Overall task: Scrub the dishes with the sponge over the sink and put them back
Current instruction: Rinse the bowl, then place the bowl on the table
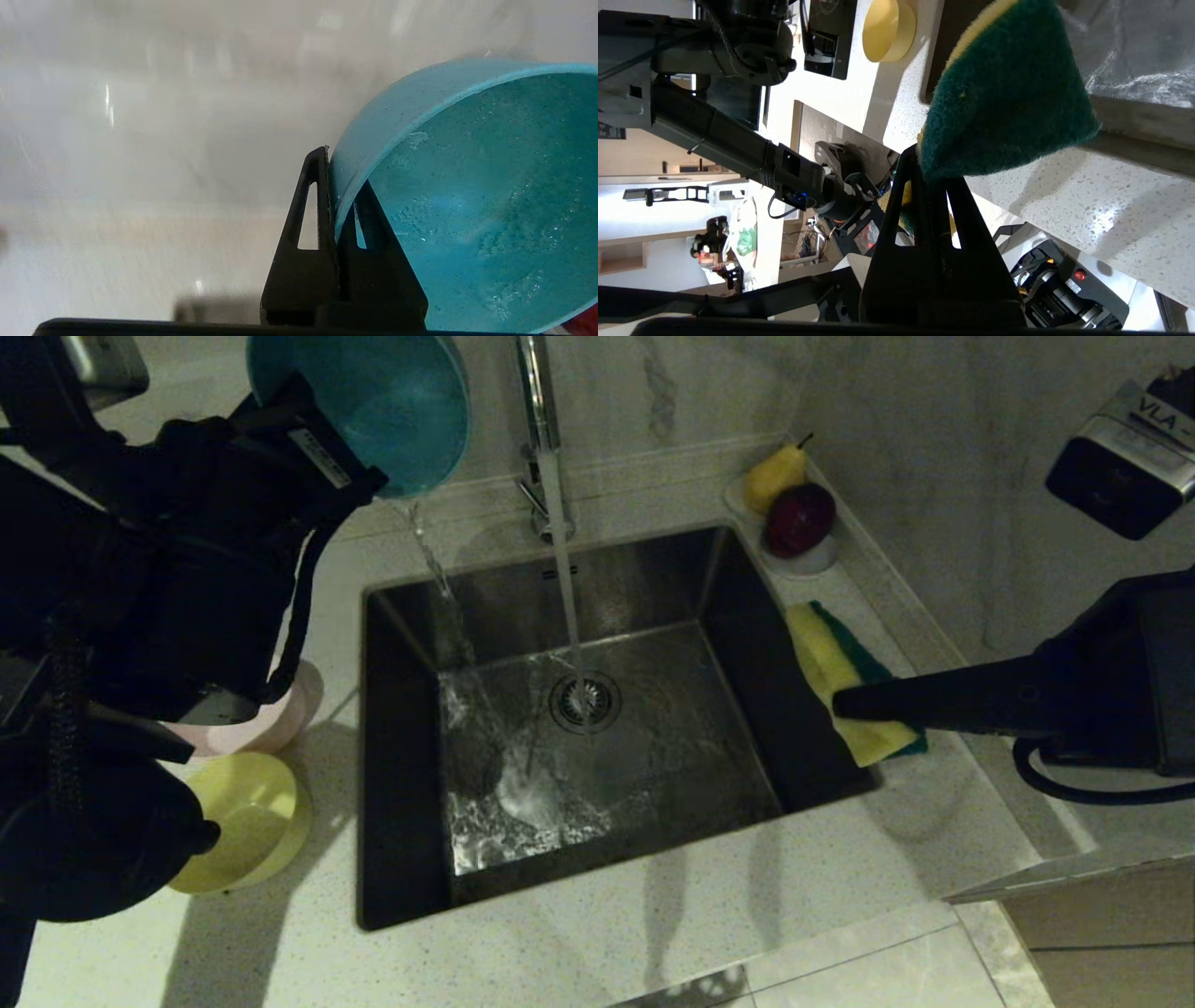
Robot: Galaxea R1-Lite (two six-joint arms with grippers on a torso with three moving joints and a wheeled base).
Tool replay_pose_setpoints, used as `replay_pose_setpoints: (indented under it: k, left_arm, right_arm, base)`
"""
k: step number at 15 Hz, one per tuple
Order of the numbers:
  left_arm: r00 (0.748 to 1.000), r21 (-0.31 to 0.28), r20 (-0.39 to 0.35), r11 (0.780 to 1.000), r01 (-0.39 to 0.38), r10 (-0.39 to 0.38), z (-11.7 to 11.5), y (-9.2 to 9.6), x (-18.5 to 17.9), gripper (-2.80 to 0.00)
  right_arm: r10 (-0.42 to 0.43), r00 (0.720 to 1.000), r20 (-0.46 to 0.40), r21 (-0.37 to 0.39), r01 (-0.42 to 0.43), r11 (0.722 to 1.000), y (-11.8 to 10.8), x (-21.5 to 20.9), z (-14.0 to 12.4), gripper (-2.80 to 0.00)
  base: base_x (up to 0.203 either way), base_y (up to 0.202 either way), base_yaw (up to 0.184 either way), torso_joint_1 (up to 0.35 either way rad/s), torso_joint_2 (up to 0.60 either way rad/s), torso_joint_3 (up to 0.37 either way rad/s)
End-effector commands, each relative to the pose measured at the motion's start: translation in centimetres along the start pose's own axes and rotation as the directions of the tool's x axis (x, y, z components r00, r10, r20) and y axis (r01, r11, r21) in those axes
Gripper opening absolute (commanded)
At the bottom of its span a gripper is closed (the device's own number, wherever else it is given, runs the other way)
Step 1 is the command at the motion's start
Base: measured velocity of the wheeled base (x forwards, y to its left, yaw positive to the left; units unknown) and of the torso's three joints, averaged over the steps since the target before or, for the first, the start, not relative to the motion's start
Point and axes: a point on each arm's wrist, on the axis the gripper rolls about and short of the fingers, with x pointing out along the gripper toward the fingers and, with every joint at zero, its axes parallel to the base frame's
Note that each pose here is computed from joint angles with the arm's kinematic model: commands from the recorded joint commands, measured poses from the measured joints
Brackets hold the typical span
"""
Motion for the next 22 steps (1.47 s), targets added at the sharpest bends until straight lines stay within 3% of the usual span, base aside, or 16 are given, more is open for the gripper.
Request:
replay_pose_setpoints:
  k: [1, 9, 13, 14, 15, 16, 18, 20, 22]
  left_arm:
    - [0.999, 0.042, 0.034, 0.998, 0.041, -0.042, 0.2, 0.2, -0.7, -2.8]
    - [0.995, 0.058, 0.04, 0.994, 0.089, -0.091, 0.8, 0.7, -1.4, -2.8]
    - [0.999, 0.05, 0.038, 0.998, 0.037, -0.038, 1.2, 1.2, -1.4, -2.8]
    - [1.0, 0.076, -0.024, 0.997, 0.021, -0.019, 0.7, 1.3, -1.3, -2.8]
    - [0.991, 0.12, -0.134, 0.993, 0.018, -0.001, -0.1, 1.3, -1.3, -2.8]
    - [0.965, 0.168, -0.262, 0.985, 0.025, 0.02, -0.9, 1.5, -1.5, -2.8]
    - [0.869, 0.229, -0.487, 0.973, 0.036, 0.082, -1.4, 1.8, -1.9, -2.8]
    - [0.76, 0.212, -0.637, 0.977, 0.007, 0.133, 0.2, 2.1, -1.6, -2.8]
    - [0.659, 0.144, -0.742, 0.989, -0.024, 0.124, 3.2, 2.5, -1.4, -2.8]
  right_arm:
    - [0.001, 1.0, -0.007, 0.005, -0.001, 1.0, -0.1, 0.2, 0.0, -2.8]
    - [0.006, 1.0, 0.002, 0.0, -0.006, 1.0, 0.1, 0.2, 0.3, -2.8]
    - [0.01, 1.0, 0.01, -0.005, -0.01, 1.0, 0.3, -0.2, 0.3, -2.8]
    - [0.012, 1.0, 0.011, -0.005, -0.012, 1.0, 0.4, -0.4, 0.2, -2.8]
    - [0.01, 1.0, 0.012, -0.005, -0.01, 1.0, 0.4, -0.4, 0.1, -2.8]
    - [0.004, 1.0, 0.015, -0.003, -0.004, 1.0, 0.4, -0.6, 0.1, -2.8]
    - [-0.014, 0.999, 0.042, -0.003, 0.014, 1.0, 0.3, -1.5, 0.3, -2.8]
    - [-0.027, 0.999, 0.041, 0.004, 0.027, 1.0, 0.2, -1.8, 0.3, -2.8]
    - [-0.052, 0.998, 0.032, 0.019, 0.051, 0.999, -0.2, -1.8, 0.2, -2.8]
  base:
    - [0.0, 0.0, 0.0, 0.0, 0.0, 0.0]
    - [0.0, 0.0, 0.0, 0.0, 0.0, 0.0]
    - [0.0, 0.0, 0.0, 0.0, 0.0, 0.0]
    - [0.0, 0.0, 0.0, 0.0, 0.0, 0.0]
    - [0.0, 0.0, 0.0, 0.0, 0.0, 0.0]
    - [0.0, 0.0, 0.0, 0.0, 0.0, 0.0]
    - [0.0, 0.0, 0.0, 0.0, 0.0, 0.0]
    - [0.0, 0.0, 0.0, 0.0, 0.0, 0.0]
    - [0.0, 0.0, 0.0, 0.0, 0.0, 0.0]
